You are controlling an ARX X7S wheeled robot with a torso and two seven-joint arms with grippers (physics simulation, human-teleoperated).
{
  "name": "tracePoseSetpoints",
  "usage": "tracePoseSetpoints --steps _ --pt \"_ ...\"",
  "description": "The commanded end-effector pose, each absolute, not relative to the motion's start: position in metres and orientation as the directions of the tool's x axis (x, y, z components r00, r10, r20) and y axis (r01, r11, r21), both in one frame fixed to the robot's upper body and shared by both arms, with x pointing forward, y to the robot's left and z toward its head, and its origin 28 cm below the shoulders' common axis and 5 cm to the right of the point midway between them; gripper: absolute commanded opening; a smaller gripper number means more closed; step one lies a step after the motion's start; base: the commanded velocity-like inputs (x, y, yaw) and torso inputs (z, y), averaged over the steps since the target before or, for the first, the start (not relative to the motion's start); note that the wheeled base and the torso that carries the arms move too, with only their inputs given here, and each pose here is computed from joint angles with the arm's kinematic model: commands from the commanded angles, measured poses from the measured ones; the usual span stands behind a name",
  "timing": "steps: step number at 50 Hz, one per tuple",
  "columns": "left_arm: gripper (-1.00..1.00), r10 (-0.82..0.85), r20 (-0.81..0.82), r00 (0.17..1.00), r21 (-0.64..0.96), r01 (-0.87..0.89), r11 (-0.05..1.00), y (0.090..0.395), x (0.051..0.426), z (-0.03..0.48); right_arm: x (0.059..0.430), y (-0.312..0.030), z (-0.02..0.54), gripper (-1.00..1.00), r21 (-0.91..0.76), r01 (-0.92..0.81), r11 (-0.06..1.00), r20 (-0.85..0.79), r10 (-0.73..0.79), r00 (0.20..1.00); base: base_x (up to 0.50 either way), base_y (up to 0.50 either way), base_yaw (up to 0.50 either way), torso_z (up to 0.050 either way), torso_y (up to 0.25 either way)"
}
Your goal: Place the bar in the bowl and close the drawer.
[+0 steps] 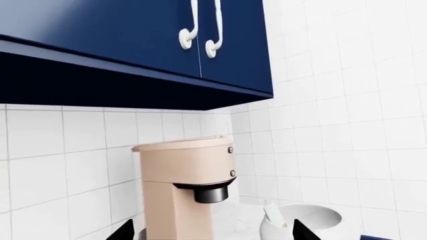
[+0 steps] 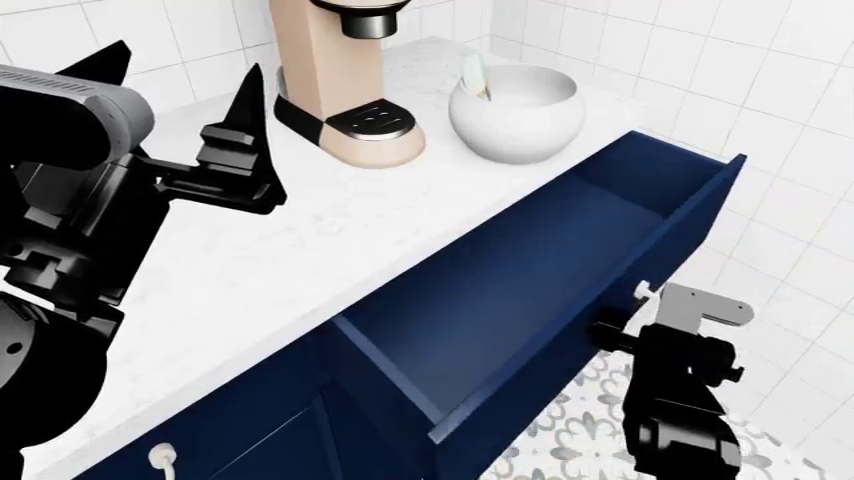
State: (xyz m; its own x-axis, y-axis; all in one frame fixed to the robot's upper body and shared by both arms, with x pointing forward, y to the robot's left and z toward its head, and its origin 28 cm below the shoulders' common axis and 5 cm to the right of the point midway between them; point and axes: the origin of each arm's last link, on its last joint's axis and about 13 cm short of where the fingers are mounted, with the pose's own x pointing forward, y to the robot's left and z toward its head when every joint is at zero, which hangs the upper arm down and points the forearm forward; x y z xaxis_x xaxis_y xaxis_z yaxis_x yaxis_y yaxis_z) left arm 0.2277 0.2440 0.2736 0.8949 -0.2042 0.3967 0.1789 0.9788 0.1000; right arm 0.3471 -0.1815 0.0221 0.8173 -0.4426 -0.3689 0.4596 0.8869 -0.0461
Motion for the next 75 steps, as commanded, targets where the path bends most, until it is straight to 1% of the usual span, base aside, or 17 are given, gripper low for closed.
tracePoseSetpoints --steps 1,21,38,60,67,72,73,74,75 --pt "1.0 -0.196 0.395 0.898 0.1 0.169 0.98 0.244 0.228 0.274 0.355 -0.143 0.019 1.0 -0.003 0.359 0.933 -0.412 -0.328 0.85 0.0 0.0 0.0 0.0 0.0" --pt "1.0 -0.187 0.395 0.899 0.103 0.159 0.982 0.247 0.229 0.276 0.364 -0.102 0.028 1.0 0.006 0.235 0.972 -0.414 -0.211 0.886 0.0 0.0 0.0 0.0 0.0" --pt "1.0 -0.177 0.389 0.904 0.097 0.151 0.984 0.25 0.229 0.272 0.364 -0.069 0.029 1.0 -0.002 0.106 0.994 -0.414 -0.097 0.905 0.0 0.0 0.0 0.0 0.0" --pt "1.0 -0.162 0.384 0.909 0.082 0.141 0.987 0.254 0.229 0.266 0.348 -0.03 0.022 1.0 -0.023 -0.109 0.994 -0.408 0.09 0.909 0.0 0.0 0.0 0.0 0.0" --pt "1.0 -0.159 0.383 0.91 0.076 0.141 0.987 0.254 0.228 0.266 0.352 -0.025 0.03 1.0 -0.021 -0.136 0.99 -0.374 0.119 0.92 0.0 0.0 0.0 0.0 0.0" --pt "1.0 -0.155 0.385 0.91 0.075 0.137 0.988 0.255 0.228 0.268 0.362 -0.027 0.043 1.0 -0.012 -0.113 0.994 -0.312 0.103 0.944 0.0 0.0 0.0 0.0 0.0" --pt "1.0 -0.155 0.385 0.91 0.075 0.137 0.988 0.255 0.228 0.268 0.362 -0.028 0.047 1.0 -0.016 -0.112 0.994 -0.294 0.102 0.95 0.0 0.0 0.0 0.0 0.0" --pt "1.0 -0.155 0.386 0.909 0.075 0.137 0.988 0.254 0.227 0.268 0.358 -0.038 0.054 1.0 -0.039 -0.081 0.996 -0.278 0.067 0.958 0.0 0.0 0.0 0.0 0.0" --pt "1.0 -0.155 0.387 0.909 0.074 0.137 0.988 0.254 0.227 0.268 0.352 -0.039 0.062 1.0 -0.039 -0.088 0.995 -0.261 0.075 0.963 0.0 0.0 0.0 0.0 0.0"
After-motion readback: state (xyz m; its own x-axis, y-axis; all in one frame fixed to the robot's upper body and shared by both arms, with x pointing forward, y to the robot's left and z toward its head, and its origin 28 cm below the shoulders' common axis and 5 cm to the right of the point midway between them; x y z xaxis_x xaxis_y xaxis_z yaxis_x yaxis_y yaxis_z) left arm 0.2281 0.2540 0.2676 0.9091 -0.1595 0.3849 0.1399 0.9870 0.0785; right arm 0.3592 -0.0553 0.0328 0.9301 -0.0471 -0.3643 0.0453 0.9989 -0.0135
